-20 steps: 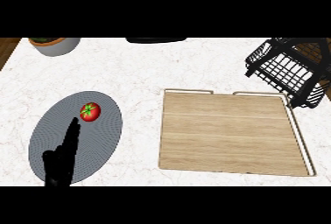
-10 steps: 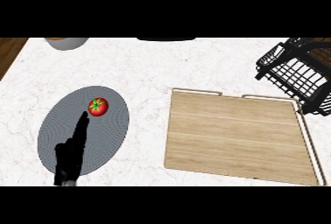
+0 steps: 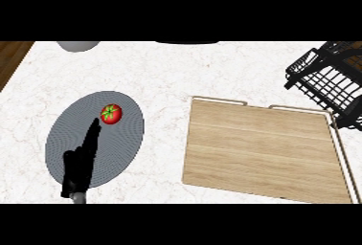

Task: Pick the can from the tray and place it in the tiered basket

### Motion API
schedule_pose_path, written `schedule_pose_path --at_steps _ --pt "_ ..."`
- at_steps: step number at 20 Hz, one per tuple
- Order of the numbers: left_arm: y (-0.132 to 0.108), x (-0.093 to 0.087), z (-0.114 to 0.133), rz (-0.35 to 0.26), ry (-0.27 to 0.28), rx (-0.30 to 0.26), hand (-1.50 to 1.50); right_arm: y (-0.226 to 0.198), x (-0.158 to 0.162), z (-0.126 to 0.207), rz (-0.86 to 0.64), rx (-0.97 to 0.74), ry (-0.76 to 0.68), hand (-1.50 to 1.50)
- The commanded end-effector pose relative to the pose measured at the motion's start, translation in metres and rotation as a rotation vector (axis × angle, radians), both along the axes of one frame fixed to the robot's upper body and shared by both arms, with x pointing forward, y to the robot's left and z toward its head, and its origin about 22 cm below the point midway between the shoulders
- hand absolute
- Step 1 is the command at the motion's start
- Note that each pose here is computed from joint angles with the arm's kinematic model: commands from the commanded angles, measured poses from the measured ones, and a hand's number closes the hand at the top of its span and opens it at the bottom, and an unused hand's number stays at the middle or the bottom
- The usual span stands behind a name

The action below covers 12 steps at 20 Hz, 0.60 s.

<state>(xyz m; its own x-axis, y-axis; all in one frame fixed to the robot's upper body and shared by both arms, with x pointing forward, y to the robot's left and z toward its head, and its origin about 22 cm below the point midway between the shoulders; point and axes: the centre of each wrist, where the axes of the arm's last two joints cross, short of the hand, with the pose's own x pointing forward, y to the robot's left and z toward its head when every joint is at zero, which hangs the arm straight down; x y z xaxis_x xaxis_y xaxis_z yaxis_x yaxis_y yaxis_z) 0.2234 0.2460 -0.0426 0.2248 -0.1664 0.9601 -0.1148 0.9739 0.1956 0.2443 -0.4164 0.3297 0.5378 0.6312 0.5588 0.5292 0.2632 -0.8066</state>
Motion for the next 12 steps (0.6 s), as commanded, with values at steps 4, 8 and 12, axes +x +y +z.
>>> schedule_pose_path --at_steps 4,8,12 --pt "-0.004 -0.014 -0.008 0.002 0.060 -0.015 0.00 -0.031 0.045 -0.012 0.053 0.020 0.046 1.50" --pt "-0.001 0.002 -0.002 0.000 0.042 -0.006 0.00 -0.004 0.079 -0.035 0.090 0.001 0.093 1.50" --pt "-0.008 -0.009 -0.021 0.003 0.041 -0.011 0.00 -0.004 0.095 -0.085 0.072 -0.009 0.122 1.50"
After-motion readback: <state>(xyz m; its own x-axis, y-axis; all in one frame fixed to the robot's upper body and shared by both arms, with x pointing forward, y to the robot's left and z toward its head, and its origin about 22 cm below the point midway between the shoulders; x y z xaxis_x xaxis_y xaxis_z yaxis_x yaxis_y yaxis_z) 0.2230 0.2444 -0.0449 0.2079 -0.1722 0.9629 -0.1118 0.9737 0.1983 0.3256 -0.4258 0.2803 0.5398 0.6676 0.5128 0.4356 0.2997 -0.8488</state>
